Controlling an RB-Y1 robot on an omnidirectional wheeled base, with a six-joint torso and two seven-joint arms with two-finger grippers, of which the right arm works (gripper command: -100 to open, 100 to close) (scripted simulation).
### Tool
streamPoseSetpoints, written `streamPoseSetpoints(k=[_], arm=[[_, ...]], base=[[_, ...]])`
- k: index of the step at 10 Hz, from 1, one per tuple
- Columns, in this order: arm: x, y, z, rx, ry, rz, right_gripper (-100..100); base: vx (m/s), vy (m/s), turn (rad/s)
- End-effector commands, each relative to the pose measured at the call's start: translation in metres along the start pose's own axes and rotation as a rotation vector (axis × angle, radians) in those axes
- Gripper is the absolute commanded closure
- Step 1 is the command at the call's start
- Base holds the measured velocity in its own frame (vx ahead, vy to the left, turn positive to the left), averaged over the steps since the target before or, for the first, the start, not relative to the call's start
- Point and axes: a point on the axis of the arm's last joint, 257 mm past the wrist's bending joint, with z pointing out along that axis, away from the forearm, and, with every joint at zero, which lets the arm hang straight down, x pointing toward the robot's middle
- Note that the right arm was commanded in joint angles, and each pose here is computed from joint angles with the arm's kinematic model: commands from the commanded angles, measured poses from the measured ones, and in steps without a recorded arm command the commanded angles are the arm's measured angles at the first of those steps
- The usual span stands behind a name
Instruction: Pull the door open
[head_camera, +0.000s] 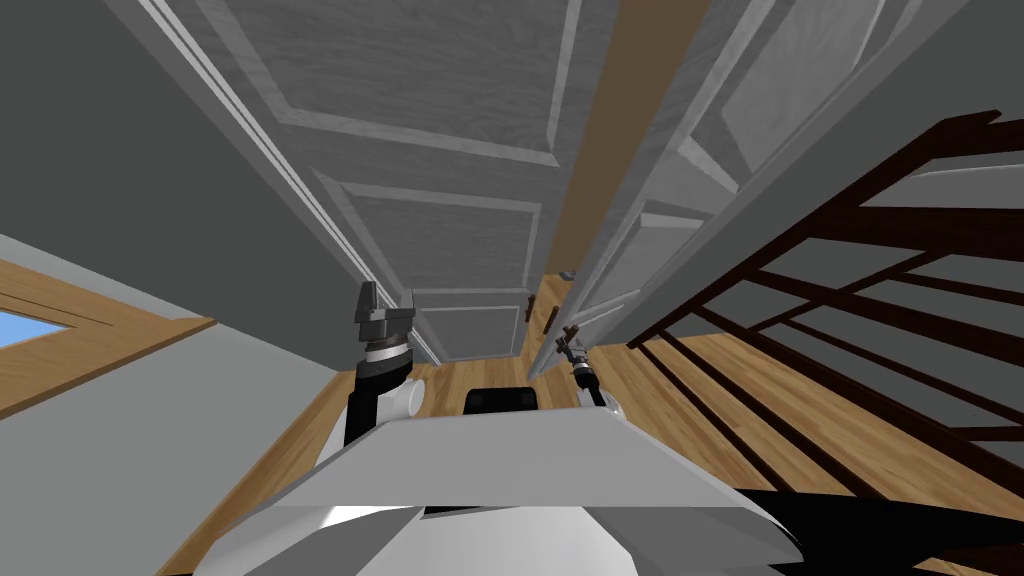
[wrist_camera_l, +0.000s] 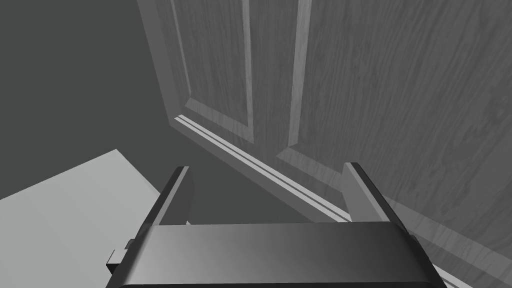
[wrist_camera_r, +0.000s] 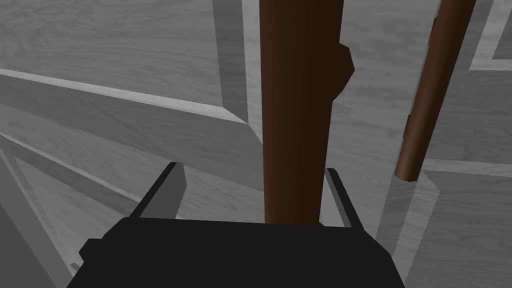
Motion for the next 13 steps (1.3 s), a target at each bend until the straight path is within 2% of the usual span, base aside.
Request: streamPoseSetpoints(k=[1, 3, 4, 6, 7, 8, 9, 13], arm=[[0.016, -0.019, -0.0149, 0.039, 0.041, 0.005, 100], [0.022, -0.042, -0.0286, 0.080, 0.058, 0.052, 100], [0.023, -0.048, -0.0325, 0.093, 0.061, 0.072, 100], [0.024, -0.051, -0.0345, 0.099, 0.063, 0.083, 100], [0.025, -0.061, -0.0404, 0.118, 0.067, 0.113, 100], [0.025, -0.061, -0.0404, 0.118, 0.067, 0.113, 100], [0.027, -0.071, -0.0465, 0.137, 0.070, 0.144, 100], [0.028, -0.081, -0.0529, 0.160, 0.070, 0.194, 100]], base=[[-0.154, -0.034, -0.043], [-0.167, -0.060, -0.020], [-0.194, -0.056, -0.008], [-0.103, -0.017, -0.010], [-0.089, -0.006, 0.011], [-0.076, -0.019, -0.017], [-0.101, -0.030, 0.020], [-0.069, -0.028, 0.014]])
